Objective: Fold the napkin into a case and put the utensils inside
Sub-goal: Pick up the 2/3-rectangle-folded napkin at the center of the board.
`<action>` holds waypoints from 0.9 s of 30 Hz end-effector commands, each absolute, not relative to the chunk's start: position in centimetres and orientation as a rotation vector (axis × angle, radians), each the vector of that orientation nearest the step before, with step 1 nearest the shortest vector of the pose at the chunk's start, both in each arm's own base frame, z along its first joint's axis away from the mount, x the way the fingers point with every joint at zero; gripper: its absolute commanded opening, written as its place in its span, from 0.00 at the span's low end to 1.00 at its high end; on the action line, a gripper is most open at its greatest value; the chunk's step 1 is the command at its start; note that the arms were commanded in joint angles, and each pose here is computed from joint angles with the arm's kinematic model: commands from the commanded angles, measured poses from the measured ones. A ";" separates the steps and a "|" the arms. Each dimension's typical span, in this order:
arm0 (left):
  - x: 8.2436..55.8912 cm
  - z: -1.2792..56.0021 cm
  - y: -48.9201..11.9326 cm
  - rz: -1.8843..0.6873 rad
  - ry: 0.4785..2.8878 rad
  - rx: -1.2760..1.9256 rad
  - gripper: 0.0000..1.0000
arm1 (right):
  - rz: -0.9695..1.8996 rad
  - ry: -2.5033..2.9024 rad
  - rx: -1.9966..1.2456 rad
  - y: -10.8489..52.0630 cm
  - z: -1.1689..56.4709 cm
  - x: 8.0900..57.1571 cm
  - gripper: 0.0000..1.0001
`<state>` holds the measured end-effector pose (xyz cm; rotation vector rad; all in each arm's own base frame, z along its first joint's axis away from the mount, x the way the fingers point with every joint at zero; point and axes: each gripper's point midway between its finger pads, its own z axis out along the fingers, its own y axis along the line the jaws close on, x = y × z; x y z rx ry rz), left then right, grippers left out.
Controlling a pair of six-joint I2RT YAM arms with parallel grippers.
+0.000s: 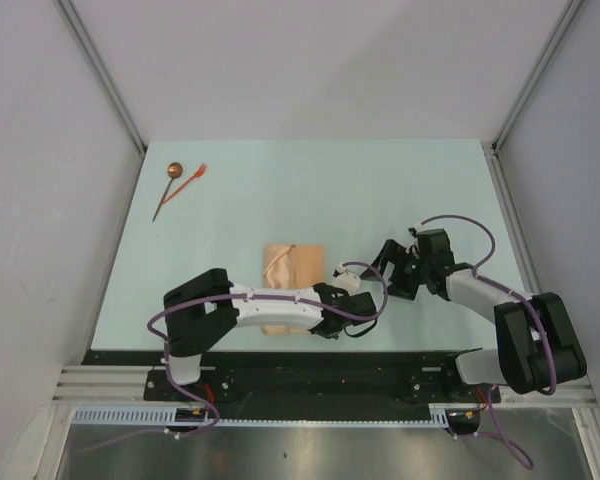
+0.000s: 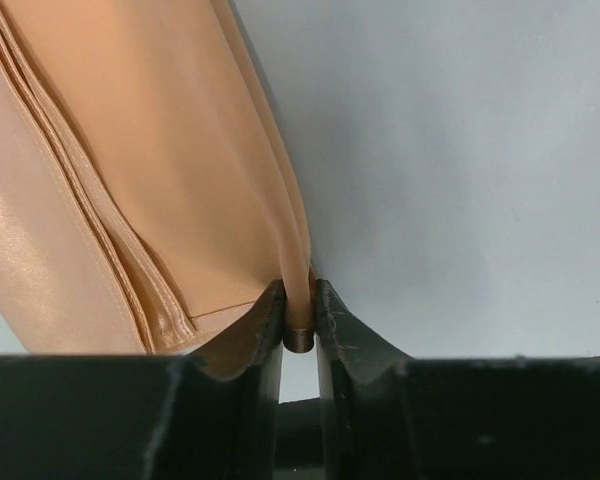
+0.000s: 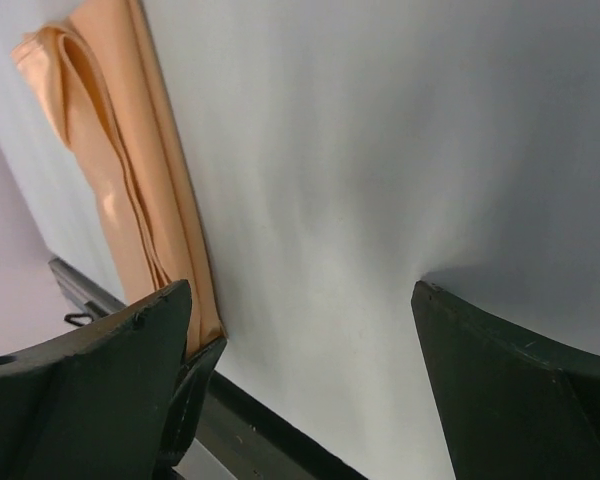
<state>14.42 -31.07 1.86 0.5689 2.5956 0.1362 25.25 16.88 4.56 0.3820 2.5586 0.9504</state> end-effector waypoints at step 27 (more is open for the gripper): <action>15.4 7.1 -28.3 -0.161 2.550 0.333 0.00 | 1.437 2.504 0.110 31.3 5.1 26.2 0.94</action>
